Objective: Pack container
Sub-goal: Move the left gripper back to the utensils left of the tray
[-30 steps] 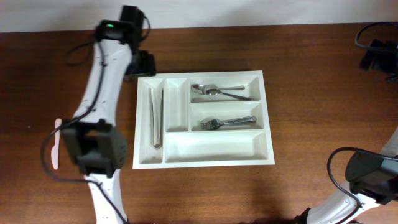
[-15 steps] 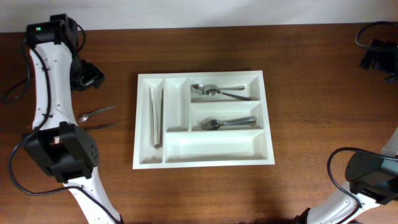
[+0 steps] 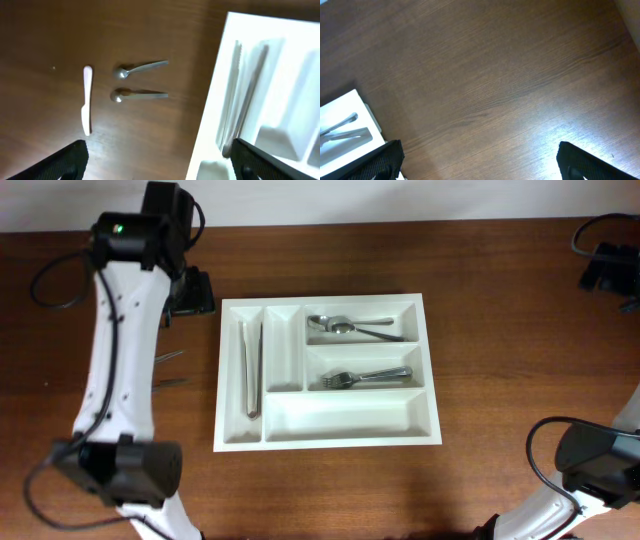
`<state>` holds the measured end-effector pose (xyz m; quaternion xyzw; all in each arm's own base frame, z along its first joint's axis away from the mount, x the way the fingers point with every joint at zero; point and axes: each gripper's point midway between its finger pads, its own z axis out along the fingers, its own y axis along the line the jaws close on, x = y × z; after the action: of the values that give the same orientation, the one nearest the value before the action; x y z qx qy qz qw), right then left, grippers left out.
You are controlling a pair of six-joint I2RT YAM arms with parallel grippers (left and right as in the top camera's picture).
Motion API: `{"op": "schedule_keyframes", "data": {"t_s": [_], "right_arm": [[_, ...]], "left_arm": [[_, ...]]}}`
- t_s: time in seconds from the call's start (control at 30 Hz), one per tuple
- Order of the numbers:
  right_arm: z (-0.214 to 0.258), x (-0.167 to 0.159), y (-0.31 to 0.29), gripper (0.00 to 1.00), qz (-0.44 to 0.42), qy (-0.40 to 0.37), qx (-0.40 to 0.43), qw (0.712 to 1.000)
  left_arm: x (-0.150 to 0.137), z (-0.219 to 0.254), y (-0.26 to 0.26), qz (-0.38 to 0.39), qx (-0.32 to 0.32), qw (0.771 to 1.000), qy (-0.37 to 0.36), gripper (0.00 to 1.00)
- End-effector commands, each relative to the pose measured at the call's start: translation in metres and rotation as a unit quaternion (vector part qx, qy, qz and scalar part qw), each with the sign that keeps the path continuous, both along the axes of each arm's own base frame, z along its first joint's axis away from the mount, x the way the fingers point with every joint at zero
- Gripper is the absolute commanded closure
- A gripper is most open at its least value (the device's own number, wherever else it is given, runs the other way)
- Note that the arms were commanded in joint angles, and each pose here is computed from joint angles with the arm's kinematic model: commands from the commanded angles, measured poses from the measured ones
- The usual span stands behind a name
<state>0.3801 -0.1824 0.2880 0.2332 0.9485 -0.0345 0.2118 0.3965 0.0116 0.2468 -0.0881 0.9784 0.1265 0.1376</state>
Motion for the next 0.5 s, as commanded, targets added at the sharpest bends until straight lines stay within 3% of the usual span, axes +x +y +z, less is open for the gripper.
{"op": "schedule_keyframes", "data": {"t_s": [0.0, 0.17, 0.27, 0.47], "right_arm": [[0.001, -0.001, -0.002, 0.01, -0.008, 0.000, -0.002, 1.000], [0.001, 0.000, -0.003, 0.01, -0.008, -0.002, -0.003, 1.000], [0.001, 0.000, -0.003, 0.01, -0.008, -0.003, -0.003, 1.000], [0.002, 0.001, -0.003, 0.01, -0.008, -0.005, -0.004, 1.000]], "left_arm": [[-0.022, 0.006, -0.006, -0.073, -0.017, 0.997, 0.006, 0.07], [-0.058, -0.023, 0.012, -0.051, -0.022, 0.998, 0.014, 0.07], [-0.081, -0.055, 0.038, -0.011, -0.050, 0.999, 0.008, 0.00], [-0.096, -0.101, 0.106, 0.042, -0.077, 0.996, 0.009, 0.01]]}}
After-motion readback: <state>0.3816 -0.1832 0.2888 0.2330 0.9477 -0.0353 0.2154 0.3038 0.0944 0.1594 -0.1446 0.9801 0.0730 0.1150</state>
